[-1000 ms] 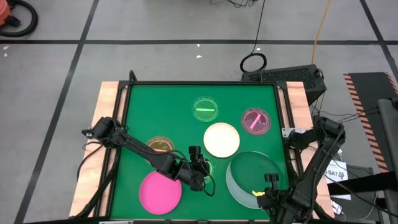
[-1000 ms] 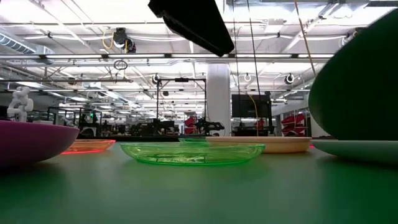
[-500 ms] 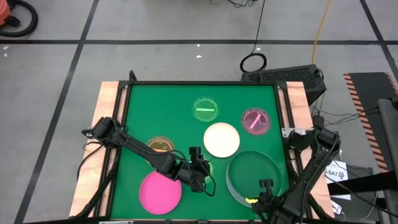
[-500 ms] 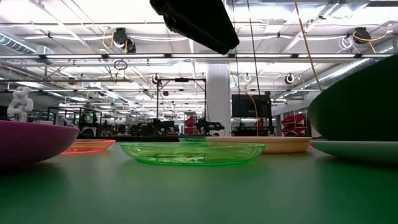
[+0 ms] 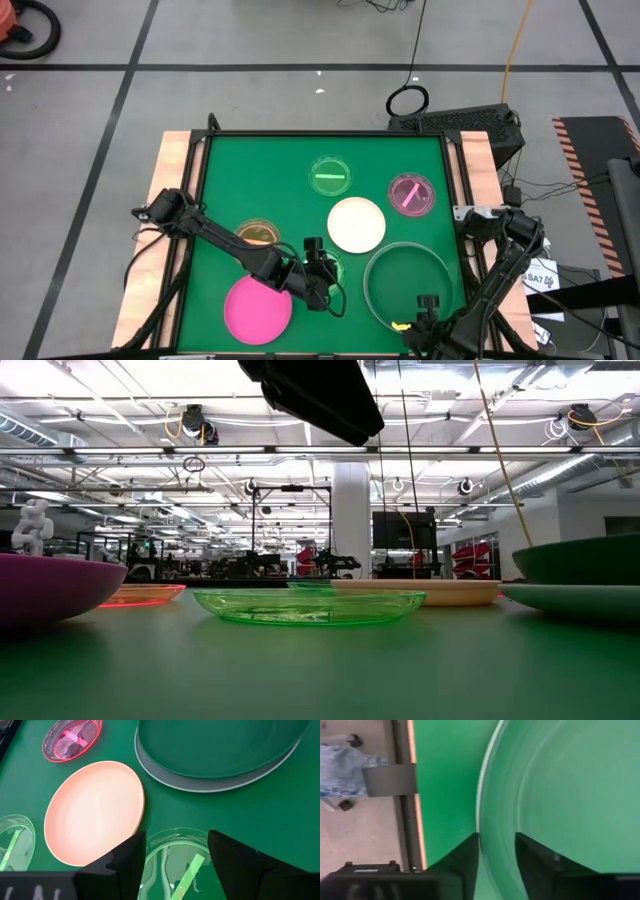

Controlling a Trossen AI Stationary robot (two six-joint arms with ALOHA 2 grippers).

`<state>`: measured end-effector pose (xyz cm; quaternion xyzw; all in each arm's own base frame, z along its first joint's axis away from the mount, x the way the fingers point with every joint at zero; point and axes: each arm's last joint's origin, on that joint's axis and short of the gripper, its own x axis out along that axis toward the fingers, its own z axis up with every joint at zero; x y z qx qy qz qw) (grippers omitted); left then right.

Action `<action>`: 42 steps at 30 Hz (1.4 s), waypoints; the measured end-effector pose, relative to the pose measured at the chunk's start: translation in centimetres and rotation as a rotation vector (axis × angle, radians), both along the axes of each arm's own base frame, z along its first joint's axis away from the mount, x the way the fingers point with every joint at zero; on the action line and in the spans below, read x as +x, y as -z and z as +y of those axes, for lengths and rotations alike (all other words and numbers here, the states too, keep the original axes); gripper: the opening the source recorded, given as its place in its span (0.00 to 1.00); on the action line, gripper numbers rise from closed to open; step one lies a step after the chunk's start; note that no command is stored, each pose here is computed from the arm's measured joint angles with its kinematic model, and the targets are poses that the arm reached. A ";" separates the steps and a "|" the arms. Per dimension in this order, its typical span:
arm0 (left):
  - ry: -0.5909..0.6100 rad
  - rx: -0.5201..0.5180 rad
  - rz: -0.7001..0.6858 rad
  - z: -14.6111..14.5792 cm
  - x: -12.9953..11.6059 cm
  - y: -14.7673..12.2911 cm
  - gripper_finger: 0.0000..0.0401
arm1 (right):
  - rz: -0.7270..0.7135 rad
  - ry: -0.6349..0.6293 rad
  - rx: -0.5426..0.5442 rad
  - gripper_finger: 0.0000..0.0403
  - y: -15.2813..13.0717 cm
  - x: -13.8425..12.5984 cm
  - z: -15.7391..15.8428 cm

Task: Stack plastic plates
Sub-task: Stack the dark green plate on top of the blue plate, then stack the dark pink plate on top of the dark green plate

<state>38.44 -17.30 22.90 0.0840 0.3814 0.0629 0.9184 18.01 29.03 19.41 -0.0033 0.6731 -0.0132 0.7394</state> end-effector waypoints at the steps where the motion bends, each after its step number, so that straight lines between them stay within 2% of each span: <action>1: 0.000 0.000 0.000 0.0 0.0 0.0 0.54 | -0.002 0.000 -0.001 0.34 0.0 0.0 0.0; 7: 0.005 0.005 0.002 0.0 0.0 0.0 0.54 | -0.004 -0.009 -0.005 0.45 0.0 0.0 0.0; 15: 0.043 0.012 0.010 -1.3 -0.7 0.1 0.54 | -0.043 -0.022 0.034 0.41 -1.8 -0.4 -0.4; 21: 0.053 -0.027 0.002 -3.1 -1.6 0.1 0.54 | -0.243 -0.068 -0.014 0.37 -4.0 -1.4 -0.7; 27: 0.072 -0.083 -0.007 -5.7 -3.2 0.1 0.54 | -0.509 -0.112 -0.155 0.35 -4.8 -2.3 -0.5; 34: 0.045 -0.196 -0.007 -8.9 -5.6 0.1 0.54 | -0.751 -0.149 -0.214 0.33 -5.4 -1.5 0.5; 38: 0.031 -0.276 -0.006 -11.1 -7.4 0.3 0.54 | -0.815 -0.216 -0.216 0.33 -5.8 -0.8 1.1; 42: 0.012 -0.334 0.011 -13.1 -9.0 1.1 0.54 | -0.842 -0.231 -0.200 0.33 -6.0 -0.2 1.3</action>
